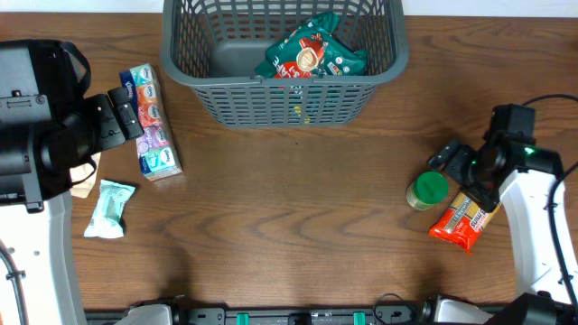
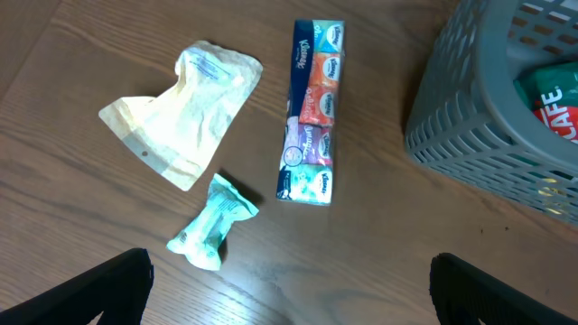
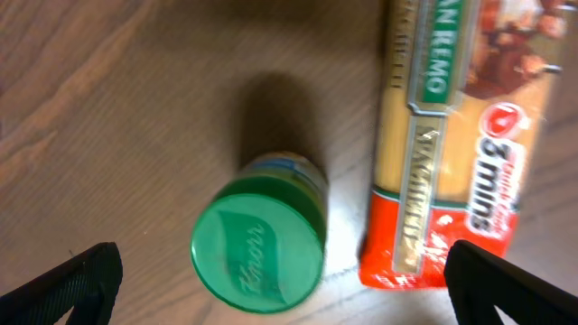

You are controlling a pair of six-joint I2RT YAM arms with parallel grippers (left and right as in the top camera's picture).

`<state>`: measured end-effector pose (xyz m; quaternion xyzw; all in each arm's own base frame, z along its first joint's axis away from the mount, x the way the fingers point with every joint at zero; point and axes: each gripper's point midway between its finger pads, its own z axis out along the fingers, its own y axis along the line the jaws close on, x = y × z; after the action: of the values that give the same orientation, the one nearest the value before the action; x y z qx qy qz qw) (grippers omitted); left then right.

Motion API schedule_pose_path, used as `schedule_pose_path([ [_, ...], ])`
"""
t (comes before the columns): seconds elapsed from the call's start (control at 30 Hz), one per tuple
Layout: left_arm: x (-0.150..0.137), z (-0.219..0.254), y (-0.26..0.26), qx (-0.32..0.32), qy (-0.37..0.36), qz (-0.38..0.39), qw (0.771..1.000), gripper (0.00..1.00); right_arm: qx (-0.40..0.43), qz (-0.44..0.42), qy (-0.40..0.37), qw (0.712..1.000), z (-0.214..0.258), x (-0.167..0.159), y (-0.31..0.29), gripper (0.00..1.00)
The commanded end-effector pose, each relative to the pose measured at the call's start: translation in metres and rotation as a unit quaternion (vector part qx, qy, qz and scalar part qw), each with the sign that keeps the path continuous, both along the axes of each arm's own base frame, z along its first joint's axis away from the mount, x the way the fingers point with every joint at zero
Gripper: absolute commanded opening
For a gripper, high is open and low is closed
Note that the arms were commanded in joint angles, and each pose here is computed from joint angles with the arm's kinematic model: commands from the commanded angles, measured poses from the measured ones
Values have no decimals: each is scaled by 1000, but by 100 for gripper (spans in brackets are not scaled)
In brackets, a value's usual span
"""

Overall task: Pack container
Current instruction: 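Move the right gripper down and grasp the green-lidded jar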

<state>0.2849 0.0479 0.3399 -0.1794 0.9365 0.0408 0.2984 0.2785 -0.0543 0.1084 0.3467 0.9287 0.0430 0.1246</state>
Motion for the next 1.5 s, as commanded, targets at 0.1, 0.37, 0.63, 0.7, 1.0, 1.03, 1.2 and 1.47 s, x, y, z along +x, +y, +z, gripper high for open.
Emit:
schedule_pose_path([
  [0.1, -2, -3, 2, -3, 6, 7, 1000, 99, 1, 1, 0, 1000, -16, 8, 13, 99],
  [0.37, -2, -3, 2, -3, 7, 7, 1000, 99, -12, 11, 41, 999, -47, 14, 19, 99],
  [0.63, -2, -3, 2, -3, 7, 7, 1000, 99, -7, 19, 73, 997, -72, 15, 24, 99],
  [0.7, -2, -3, 2, -3, 7, 7, 1000, 99, -7, 19, 79, 997, -76, 14, 24, 99],
  [1.0, -2, -3, 2, -3, 7, 7, 1000, 99, -9, 19, 105, 994, -89, 8, 22, 99],
  [1.03, -2, -3, 2, -3, 7, 7, 1000, 99, -9, 19, 108, 994, -92, 7, 23, 99],
  [1.2, -2, -3, 2, -3, 7, 7, 1000, 99, -7, 19, 117, 993, -104, -1, 24, 99],
  [1.47, -2, -3, 2, -3, 7, 7, 1000, 99, -6, 19, 124, 992, -110, -8, 24, 95],
])
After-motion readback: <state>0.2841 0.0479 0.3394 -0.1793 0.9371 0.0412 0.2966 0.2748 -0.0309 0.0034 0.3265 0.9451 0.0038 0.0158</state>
